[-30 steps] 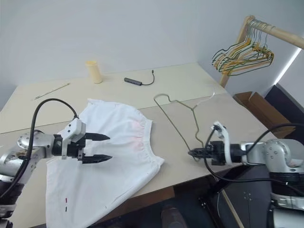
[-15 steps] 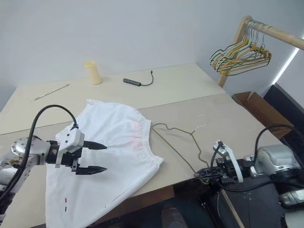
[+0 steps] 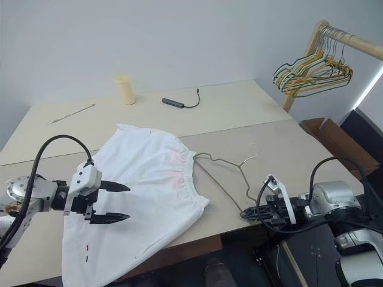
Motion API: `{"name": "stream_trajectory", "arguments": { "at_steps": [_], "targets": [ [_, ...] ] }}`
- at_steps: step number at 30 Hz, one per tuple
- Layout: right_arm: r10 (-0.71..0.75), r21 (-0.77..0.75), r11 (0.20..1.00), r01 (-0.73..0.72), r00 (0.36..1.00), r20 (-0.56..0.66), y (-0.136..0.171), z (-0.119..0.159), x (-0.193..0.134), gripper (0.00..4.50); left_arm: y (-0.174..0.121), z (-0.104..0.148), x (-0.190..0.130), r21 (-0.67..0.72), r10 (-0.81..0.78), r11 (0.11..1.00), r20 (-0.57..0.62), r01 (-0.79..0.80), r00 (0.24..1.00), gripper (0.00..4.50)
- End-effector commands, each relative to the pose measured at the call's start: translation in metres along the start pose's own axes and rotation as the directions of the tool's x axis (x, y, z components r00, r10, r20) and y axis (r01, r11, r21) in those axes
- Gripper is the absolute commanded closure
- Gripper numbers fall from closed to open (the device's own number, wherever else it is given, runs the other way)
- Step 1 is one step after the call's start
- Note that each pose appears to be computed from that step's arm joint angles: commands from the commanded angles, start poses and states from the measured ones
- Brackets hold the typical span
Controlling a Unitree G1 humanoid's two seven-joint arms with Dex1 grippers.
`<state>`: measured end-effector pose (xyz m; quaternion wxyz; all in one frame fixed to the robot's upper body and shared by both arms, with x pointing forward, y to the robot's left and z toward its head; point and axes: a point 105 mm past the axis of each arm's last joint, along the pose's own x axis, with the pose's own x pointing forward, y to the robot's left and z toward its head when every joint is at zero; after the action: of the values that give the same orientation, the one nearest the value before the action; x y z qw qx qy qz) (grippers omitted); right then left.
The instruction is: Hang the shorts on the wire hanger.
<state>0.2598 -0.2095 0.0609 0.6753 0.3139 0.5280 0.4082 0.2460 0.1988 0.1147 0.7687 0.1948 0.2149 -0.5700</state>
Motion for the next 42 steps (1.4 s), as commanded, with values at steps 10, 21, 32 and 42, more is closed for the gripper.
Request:
{"name": "stream_trajectory", "arguments": {
  "at_steps": [10,21,32,42],
  "targets": [
    [0.083,-0.034,0.996,-0.085,0.995,-0.046,0.011,-0.006,0.010,4.50,-0.001,0.004,-0.003,0.037,0.029,0.999,0.003,-0.030,1.000,0.03],
    [0.034,-0.023,0.999,-0.034,0.999,-0.016,0.002,0.000,0.006,4.50,-0.001,0.005,0.002,0.038,0.033,0.999,0.014,-0.033,0.999,0.03],
    [0.059,-0.091,0.994,-0.064,0.997,-0.051,0.008,-0.001,0.004,4.50,-0.001,0.004,0.004,0.040,0.029,0.999,0.009,-0.029,1.000,0.03],
    [0.076,-0.116,0.989,-0.091,0.989,-0.125,0.011,-0.007,0.011,4.50,-0.001,0.003,0.003,0.046,0.038,0.998,0.004,-0.038,0.999,0.03]
  ]
}}
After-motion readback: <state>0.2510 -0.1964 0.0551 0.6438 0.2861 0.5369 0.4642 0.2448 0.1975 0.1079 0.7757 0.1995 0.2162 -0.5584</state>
